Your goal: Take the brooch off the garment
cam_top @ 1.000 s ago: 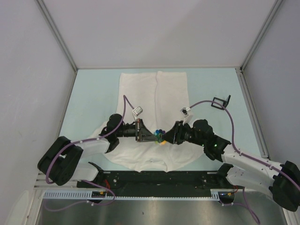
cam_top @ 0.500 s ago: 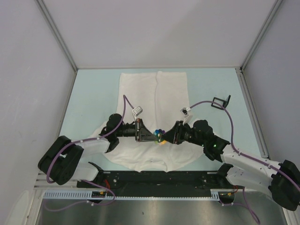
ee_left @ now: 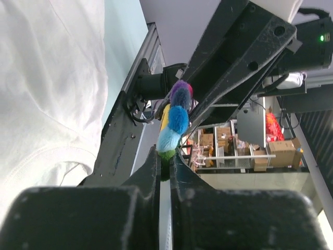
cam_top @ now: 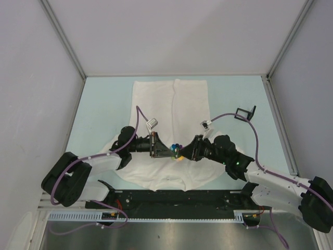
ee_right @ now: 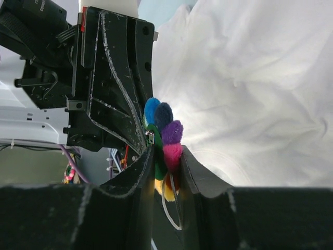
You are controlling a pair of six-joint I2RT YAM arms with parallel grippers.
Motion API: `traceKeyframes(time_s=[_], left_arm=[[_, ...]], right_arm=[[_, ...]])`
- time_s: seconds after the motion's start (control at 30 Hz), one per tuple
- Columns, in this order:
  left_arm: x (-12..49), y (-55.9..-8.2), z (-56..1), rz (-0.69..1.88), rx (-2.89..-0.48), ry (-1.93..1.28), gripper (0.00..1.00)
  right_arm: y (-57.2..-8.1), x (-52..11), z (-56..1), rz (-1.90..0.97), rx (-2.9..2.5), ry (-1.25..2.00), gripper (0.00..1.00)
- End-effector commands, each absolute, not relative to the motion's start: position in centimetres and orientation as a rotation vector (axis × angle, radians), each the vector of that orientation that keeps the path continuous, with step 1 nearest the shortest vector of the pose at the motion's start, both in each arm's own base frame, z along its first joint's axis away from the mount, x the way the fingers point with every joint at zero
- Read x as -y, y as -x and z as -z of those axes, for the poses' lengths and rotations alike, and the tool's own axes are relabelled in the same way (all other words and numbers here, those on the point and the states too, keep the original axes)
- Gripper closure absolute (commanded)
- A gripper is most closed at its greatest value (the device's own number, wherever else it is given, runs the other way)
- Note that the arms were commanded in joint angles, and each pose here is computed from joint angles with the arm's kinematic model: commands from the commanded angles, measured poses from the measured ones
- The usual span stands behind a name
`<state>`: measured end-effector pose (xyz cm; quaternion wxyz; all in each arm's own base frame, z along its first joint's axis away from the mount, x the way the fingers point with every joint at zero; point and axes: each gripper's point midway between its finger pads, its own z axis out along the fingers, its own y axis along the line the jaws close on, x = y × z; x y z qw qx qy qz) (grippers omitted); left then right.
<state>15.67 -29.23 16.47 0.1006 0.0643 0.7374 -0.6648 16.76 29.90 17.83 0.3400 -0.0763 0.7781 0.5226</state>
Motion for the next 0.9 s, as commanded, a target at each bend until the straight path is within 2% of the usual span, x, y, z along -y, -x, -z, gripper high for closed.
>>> traceKeyframes(time_s=[0.0,0.17,0.27,0.37,0.6,0.87], left_arm=[[29.6,-16.3,-18.6,1.911,-2.063,-0.26,0.84],[29.0,-16.7,-17.9,1.785,-2.07,-0.271,0.56],[28.5,-16.9,-18.1,1.714,-2.053,-0.292,0.47],[28.3,-17.2,-18.7,1.678,-2.021,-0.302,0.45],[28.3,-17.1,-18.7,1.692,-2.022,-0.285,0.52],[28.7,-16.6,-19.2,1.778,-1.995,-0.293,0.79]], right_arm=[[-15.8,-31.0,-20.1,-1.417,-1.924,0.2,1.0],[-16.4,-29.9,-20.2,-1.354,-1.92,0.13,1.0],[-16.4,-29.5,-20.6,-1.355,-1.904,0.111,1.0],[-16.4,-29.5,-20.7,-1.37,-1.906,0.102,1.0],[-16.5,-29.5,-20.7,-1.412,-1.894,0.091,1.0],[-16.1,-29.6,-20.7,-1.503,-1.88,0.089,1.0]])
